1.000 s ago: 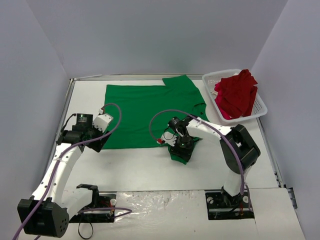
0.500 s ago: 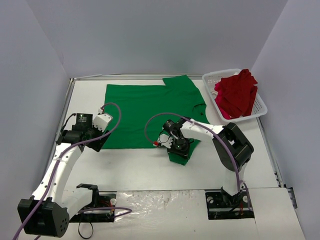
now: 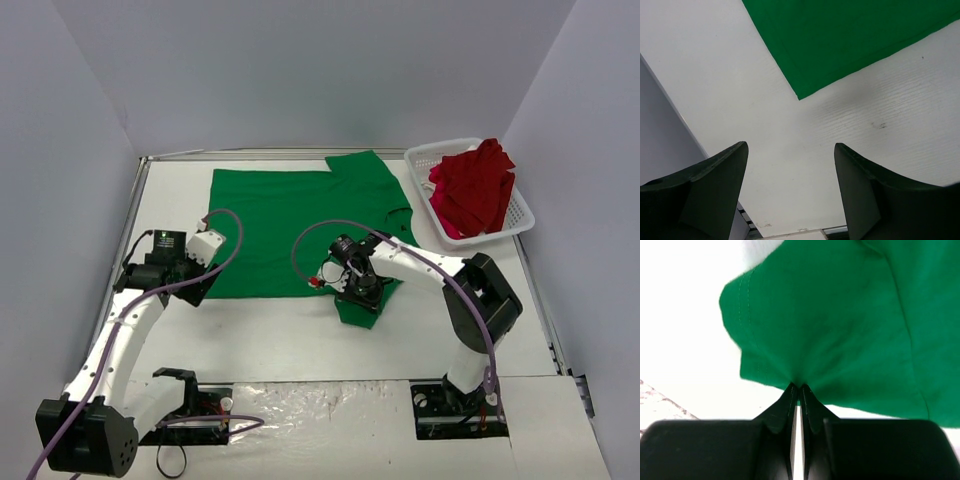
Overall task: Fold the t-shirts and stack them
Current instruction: Flatten out the tshirt
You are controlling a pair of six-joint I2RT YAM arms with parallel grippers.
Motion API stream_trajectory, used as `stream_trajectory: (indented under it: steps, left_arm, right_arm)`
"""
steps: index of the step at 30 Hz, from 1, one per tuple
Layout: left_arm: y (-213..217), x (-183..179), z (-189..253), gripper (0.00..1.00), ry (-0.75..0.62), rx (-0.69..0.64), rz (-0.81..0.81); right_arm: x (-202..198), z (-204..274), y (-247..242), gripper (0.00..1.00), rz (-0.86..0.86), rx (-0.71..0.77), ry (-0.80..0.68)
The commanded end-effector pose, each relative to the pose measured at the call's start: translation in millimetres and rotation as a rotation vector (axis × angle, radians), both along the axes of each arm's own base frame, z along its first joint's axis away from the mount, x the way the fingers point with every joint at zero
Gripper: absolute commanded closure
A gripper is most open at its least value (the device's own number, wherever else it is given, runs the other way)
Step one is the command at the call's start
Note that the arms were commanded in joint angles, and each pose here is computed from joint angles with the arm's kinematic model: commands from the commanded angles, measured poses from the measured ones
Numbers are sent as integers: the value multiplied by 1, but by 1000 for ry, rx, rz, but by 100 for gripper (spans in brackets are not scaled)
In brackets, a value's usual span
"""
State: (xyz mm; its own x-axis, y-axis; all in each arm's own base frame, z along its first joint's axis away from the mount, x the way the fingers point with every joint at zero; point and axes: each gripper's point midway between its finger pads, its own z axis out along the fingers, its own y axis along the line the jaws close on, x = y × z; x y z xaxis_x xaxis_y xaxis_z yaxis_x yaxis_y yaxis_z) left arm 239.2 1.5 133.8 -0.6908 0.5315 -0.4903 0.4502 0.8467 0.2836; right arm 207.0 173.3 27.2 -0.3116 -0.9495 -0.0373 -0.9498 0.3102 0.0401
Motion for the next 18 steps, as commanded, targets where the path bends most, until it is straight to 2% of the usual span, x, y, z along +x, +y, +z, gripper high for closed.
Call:
stream_trajectory:
  steps: [1,6,13,18]
  left_arm:
    - [3,3,9,32,-45,7,6]
    - [2,2,11,32,-52,4,1]
    - [2,2,10,32,-50,1,-3]
    - [2,3,10,32,-46,2,-1]
  right_arm:
    - [6,32,-5,100,-27,3,-47]
    - [33,51,2,100,-43,31,-107]
    - [98,67,18,100,-65,68,-163]
    - [131,48,22,100,-79,48,-127]
